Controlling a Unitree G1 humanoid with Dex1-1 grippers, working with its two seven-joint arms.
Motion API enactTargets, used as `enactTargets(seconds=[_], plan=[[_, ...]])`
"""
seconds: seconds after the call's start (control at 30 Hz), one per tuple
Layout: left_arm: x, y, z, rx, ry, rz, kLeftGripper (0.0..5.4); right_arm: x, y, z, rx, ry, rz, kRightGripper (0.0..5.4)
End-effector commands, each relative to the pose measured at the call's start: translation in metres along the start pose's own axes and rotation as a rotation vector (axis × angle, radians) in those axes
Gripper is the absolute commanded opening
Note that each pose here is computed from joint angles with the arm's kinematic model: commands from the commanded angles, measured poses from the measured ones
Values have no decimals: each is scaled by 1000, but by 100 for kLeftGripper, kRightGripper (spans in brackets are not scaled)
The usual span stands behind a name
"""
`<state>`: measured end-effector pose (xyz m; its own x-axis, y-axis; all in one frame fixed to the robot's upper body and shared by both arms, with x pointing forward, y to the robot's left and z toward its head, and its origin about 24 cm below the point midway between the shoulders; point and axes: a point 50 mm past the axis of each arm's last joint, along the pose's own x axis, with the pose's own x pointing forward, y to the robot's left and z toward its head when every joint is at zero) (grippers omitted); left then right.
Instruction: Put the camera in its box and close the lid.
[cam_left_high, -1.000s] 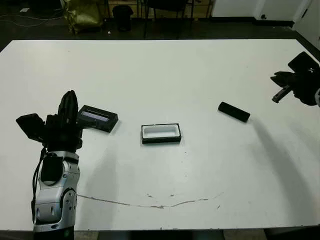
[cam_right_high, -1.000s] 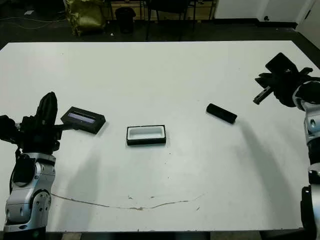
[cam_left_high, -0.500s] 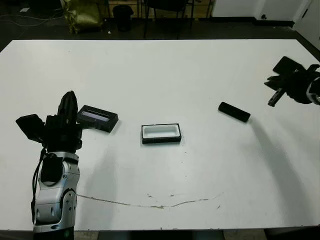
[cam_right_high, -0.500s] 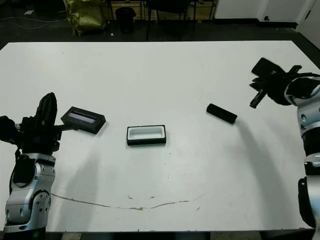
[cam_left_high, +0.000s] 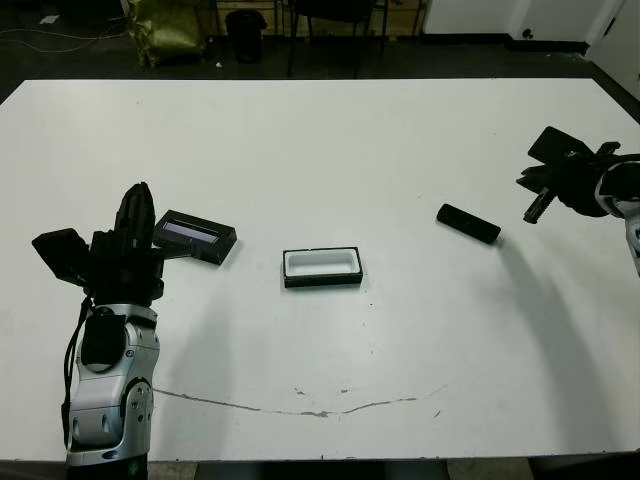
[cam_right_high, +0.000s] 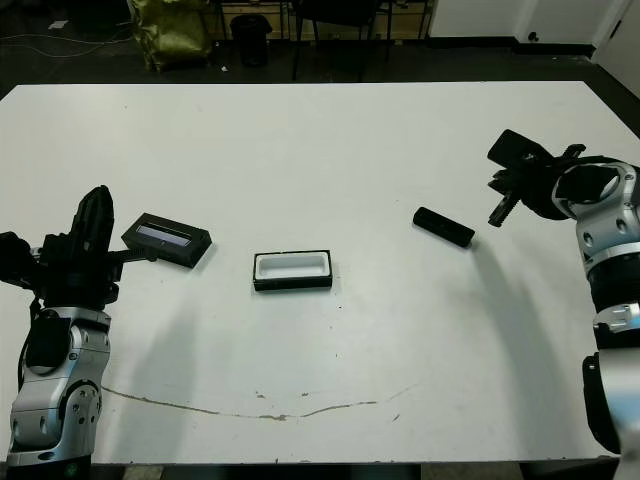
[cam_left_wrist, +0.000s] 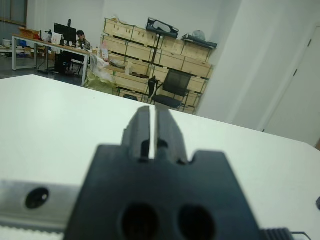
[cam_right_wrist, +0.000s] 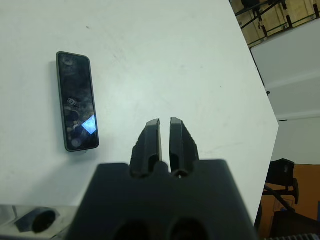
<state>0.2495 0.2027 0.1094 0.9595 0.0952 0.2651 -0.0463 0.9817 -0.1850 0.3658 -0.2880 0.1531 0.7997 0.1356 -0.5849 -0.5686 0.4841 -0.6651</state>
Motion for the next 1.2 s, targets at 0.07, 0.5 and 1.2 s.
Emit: enactTargets(seconds=[0.07,0.5,1.2], plan=[[-3,5,-5,6,36,14,1,7,12,-6,17,34,34,0],[-3,3,-4,14,42,18,1,10,24,-13,24,45,66,0],[-4,5,-5,15,39,20,1,18,42,-23,135,2,85,0]])
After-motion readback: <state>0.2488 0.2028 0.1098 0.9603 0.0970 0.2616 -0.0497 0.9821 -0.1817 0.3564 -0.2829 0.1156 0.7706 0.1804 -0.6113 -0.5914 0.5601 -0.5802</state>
